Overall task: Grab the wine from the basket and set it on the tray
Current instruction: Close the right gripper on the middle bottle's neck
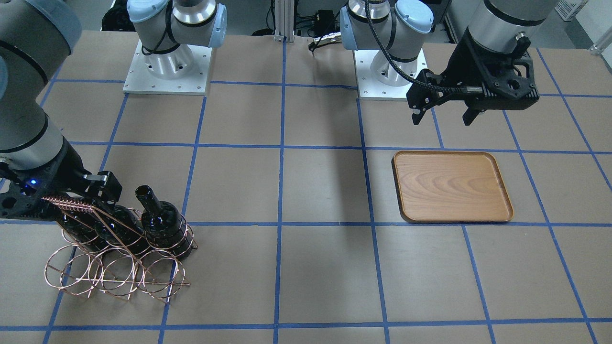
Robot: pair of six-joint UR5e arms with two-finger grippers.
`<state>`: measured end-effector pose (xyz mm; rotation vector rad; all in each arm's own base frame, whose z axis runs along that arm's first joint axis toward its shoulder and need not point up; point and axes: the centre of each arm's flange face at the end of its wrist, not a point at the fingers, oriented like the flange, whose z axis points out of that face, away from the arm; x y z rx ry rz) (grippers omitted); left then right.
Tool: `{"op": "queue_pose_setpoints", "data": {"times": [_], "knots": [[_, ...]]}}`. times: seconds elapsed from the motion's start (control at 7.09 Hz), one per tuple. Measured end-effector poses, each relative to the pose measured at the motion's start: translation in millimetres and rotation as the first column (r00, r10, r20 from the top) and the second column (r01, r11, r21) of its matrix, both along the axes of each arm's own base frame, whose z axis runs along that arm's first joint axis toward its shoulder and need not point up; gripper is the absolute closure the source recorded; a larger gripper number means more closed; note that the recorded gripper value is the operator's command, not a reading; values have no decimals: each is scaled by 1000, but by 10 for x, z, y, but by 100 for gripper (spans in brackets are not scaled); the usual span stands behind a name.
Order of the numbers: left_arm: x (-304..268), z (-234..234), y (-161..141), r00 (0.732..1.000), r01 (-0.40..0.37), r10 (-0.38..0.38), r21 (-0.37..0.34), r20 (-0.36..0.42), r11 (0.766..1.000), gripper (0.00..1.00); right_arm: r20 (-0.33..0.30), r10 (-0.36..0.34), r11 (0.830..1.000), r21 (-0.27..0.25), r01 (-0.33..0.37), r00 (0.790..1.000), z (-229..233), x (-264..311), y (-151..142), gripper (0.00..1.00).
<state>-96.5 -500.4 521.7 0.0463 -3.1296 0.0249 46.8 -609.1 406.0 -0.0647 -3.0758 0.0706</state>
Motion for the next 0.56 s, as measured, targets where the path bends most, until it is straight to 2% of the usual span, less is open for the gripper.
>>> {"op": "queue_pose_setpoints", "data": {"times": [0.28, 0.56], "knots": [[1, -1, 1, 1000, 0, 0, 1, 0, 1000, 0, 2, 0, 1000, -4, 0, 1000, -2, 18, -9, 71], [0, -1, 0, 1000, 0, 0, 1, 0, 1000, 0, 1, 1, 1000, -4, -1, 1000, 9, 29, -1, 74]]}}
